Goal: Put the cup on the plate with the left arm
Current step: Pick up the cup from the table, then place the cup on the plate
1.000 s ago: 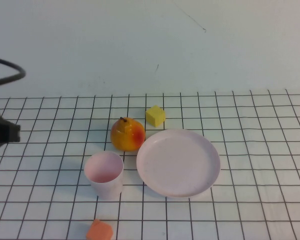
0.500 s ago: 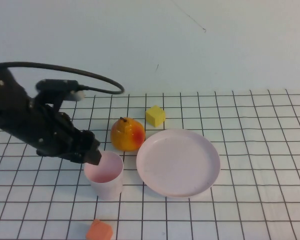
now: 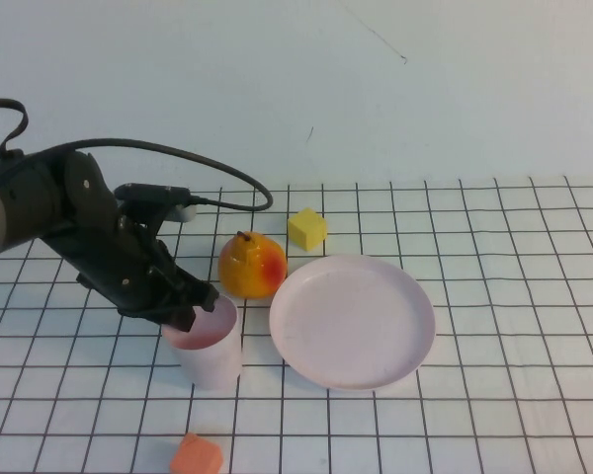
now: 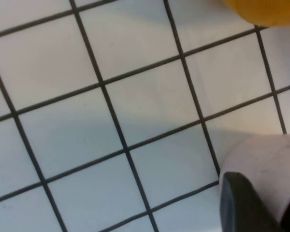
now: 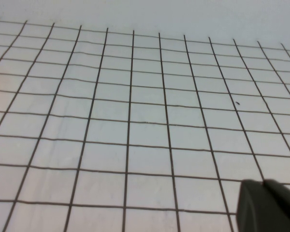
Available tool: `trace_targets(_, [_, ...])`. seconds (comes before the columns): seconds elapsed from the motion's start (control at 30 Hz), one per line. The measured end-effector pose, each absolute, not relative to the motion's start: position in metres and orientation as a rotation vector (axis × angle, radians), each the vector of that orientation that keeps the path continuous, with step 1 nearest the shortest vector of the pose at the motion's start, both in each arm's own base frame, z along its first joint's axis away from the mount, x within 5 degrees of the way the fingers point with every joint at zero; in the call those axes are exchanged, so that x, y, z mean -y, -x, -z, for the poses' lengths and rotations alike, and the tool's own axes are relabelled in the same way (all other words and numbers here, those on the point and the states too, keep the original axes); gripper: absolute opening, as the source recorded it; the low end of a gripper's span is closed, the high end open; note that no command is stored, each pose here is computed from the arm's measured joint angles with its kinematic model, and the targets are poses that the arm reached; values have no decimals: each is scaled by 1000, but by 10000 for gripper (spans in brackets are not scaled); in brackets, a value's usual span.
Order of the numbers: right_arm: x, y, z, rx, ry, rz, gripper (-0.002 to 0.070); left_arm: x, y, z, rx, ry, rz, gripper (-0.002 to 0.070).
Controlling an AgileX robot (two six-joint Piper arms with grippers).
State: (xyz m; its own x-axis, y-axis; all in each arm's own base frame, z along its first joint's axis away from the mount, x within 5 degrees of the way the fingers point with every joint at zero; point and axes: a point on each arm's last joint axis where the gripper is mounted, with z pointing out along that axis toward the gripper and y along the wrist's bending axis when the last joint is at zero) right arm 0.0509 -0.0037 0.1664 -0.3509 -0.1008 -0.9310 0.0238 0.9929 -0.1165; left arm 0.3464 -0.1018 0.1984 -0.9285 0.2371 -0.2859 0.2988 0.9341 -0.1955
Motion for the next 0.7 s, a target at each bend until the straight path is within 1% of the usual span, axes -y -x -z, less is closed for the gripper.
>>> trace_targets(0.03, [4,-51,-166,-1925,55,129,-2,102,-347,-197,-2834,-414,344,98])
trace_targets(0.07, [4,-51,-166,-1925,55,129,-2,102,-347,-195,-2834,-428,348,64])
trace_targets(0.17, [4,-51,-166,-1925,55,129,-2,105,-348,-199,-2833,-459,387,22])
trace_targets(0.27, [4,-51,-166,-1925,55,129,-2,112,-351,-212,-2814,-494,461,15])
trace_targets(0.33, [4,-51,-166,-1925,55,129,-2,122,-355,-225,-2770,-510,511,14])
trace_targets(0.4, [4,-51,-166,-1925,55,129,-2,136,-358,-238,-2712,-562,531,14])
trace_targets(0.5, [4,-51,-166,-1925,55,129,-2,167,-359,-256,-2609,-672,534,14])
trace_targets(0.6, [4,-51,-166,-1925,55,129,-2,198,-359,-260,-2557,-753,514,14])
trace_targets(0.7, [4,-51,-166,-1925,55,129,-2,219,-361,-244,-2588,-790,504,14])
